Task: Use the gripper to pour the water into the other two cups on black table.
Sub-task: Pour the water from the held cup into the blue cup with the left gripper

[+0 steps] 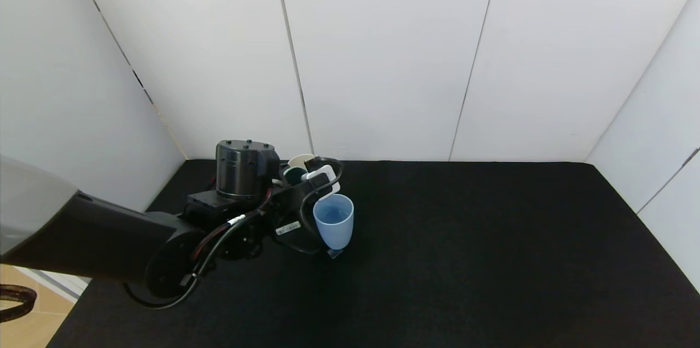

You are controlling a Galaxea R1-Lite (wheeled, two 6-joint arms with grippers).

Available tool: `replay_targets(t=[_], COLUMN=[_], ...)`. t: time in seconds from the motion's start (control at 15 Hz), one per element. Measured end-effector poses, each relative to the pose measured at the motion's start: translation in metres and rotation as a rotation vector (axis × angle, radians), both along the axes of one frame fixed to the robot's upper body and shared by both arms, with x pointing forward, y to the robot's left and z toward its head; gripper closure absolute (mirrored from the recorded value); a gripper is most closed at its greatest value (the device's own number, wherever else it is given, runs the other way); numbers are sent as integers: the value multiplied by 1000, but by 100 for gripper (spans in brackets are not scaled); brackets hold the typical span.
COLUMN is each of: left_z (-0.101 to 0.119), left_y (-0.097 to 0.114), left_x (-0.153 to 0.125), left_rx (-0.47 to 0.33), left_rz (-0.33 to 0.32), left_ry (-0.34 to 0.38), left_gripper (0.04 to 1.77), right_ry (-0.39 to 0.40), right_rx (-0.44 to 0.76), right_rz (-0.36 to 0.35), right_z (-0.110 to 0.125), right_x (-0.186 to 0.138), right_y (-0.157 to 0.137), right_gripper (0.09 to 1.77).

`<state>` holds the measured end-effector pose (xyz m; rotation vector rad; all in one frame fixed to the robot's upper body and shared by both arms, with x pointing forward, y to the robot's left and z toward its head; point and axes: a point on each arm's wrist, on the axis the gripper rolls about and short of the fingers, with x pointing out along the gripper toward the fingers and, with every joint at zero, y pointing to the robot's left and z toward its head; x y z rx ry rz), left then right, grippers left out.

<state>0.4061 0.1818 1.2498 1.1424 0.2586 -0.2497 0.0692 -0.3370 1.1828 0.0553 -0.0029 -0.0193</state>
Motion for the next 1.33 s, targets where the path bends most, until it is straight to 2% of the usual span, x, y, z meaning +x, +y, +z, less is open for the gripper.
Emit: replay_targets(t=[0.73,1.33], left_z=[6,23], left_y=[-8,-21], left_x=[-1,3], left_rx=[217,288], left_rz=[-21,-40], left_ry=[-43,-108], left_gripper=[64,64], right_ry=[0,0], right_rx=[0,0], right_rz=[0,0], right_z=[0,0], right_x=[0,0], right_y=[0,0], right_gripper=[15,15])
